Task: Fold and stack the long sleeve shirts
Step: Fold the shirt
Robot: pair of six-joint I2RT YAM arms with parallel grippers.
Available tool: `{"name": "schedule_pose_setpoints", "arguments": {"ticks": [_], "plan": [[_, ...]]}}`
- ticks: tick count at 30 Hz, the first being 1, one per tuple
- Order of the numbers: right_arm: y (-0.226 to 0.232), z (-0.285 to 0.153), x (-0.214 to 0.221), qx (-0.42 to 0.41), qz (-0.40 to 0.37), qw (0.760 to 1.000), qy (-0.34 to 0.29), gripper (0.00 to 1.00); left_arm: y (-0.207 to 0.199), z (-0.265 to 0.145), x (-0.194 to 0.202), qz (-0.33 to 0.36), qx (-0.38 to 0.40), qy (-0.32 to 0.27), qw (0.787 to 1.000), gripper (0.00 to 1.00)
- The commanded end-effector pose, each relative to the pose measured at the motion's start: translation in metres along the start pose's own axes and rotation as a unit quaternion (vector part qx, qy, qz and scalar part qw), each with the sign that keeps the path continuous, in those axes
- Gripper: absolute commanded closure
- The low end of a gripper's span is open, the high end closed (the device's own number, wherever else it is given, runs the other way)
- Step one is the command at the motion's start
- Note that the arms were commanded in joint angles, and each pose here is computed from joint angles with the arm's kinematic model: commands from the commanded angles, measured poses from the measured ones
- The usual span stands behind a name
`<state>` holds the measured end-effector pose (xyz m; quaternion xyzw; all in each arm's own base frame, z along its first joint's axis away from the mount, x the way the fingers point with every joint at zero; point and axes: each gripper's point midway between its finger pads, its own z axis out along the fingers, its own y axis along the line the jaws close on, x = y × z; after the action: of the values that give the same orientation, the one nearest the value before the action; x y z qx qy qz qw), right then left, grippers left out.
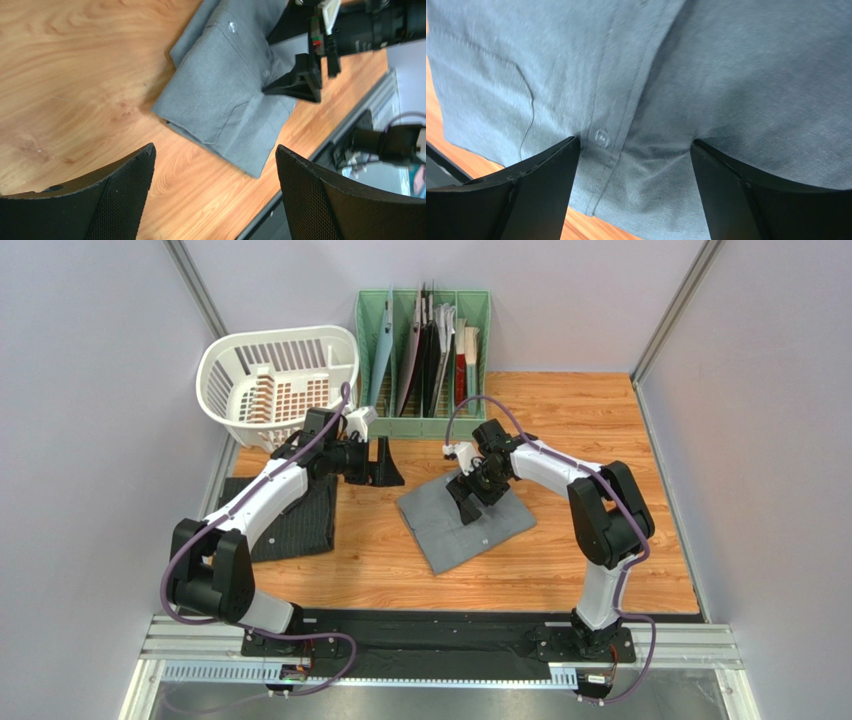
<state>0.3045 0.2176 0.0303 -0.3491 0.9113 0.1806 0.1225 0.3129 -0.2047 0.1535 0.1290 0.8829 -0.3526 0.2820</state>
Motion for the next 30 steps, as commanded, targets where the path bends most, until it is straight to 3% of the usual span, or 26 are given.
{"name": "schedule_pose_setpoints", "arguments": {"ticks": [1,2,8,20,30], "plan": [[0.022,-0.005,0.042,-0.103,-0.225,0.968,0.044,0.11,-0.004,0.004,0.041,0.012,0.061,0.073,0.995,0.06],[0.022,-0.006,0.047,-0.117,-0.294,0.948,0.045,0.11,-0.008,0.006,0.048,0.009,0.084,0.084,0.993,0.06],[0.032,-0.006,0.058,-0.175,-0.391,0.903,0.045,0.11,-0.014,0.040,0.073,-0.036,0.141,0.134,0.980,0.13],[0.026,0.003,0.054,-0.163,-0.394,0.902,0.070,0.12,-0.004,0.117,0.110,-0.146,0.143,0.193,0.960,0.12],[0.026,0.003,0.054,-0.164,-0.384,0.905,0.077,0.12,-0.005,0.141,0.121,-0.161,0.140,0.206,0.955,0.26]]}}
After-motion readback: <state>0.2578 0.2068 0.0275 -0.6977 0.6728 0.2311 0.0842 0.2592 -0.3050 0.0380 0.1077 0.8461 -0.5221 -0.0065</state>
